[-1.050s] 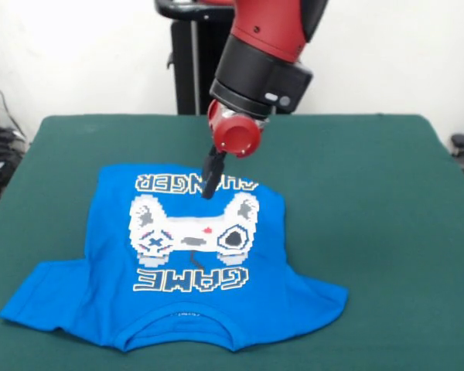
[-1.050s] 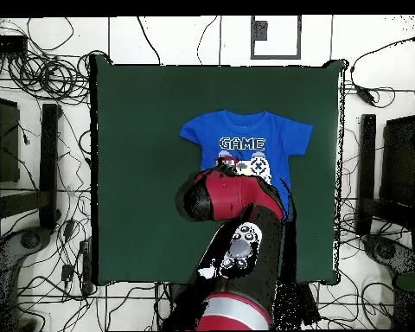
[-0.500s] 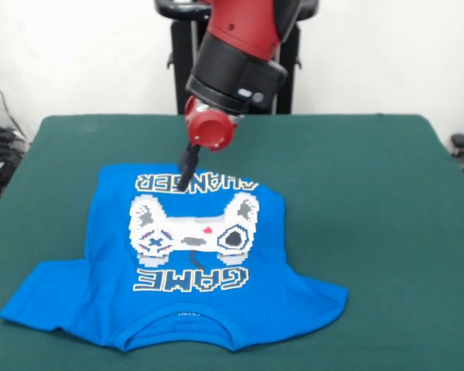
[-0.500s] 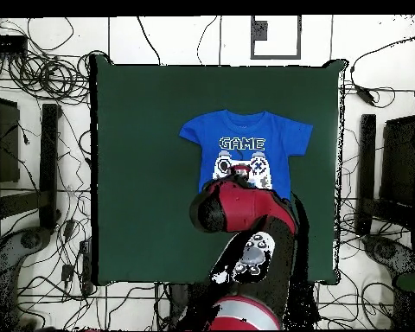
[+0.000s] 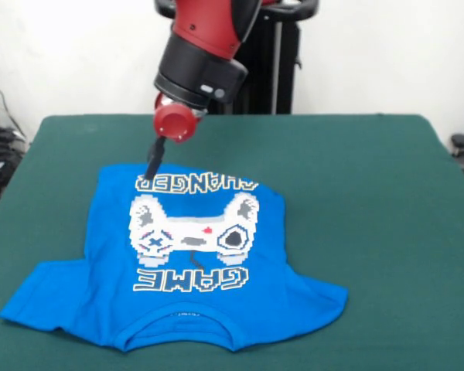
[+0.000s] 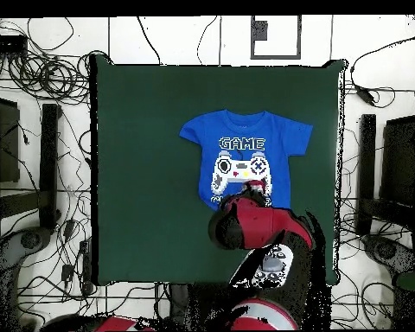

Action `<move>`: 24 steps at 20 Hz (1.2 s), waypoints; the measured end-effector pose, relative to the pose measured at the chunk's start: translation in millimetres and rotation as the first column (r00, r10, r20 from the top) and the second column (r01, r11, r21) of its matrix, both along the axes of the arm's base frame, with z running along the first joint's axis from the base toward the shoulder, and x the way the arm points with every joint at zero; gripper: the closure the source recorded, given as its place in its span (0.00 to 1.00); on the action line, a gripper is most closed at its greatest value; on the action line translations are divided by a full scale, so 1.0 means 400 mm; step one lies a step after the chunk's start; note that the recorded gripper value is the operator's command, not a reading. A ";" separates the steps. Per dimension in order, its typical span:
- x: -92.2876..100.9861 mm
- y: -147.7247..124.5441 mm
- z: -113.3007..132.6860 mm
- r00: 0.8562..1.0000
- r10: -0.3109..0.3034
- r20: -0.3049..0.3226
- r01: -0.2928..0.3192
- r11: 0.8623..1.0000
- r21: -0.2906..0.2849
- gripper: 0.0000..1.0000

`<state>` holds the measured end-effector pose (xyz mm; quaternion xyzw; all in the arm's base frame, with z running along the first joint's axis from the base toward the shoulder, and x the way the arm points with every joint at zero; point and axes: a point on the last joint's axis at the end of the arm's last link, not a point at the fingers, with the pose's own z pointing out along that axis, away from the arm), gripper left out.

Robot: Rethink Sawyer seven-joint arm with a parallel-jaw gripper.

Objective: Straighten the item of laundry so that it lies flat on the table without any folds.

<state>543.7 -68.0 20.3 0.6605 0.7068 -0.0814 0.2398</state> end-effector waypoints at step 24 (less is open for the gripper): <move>-0.137 0.077 -0.066 0.998 0.067 -0.019 -0.066 0.997 0.038 0.00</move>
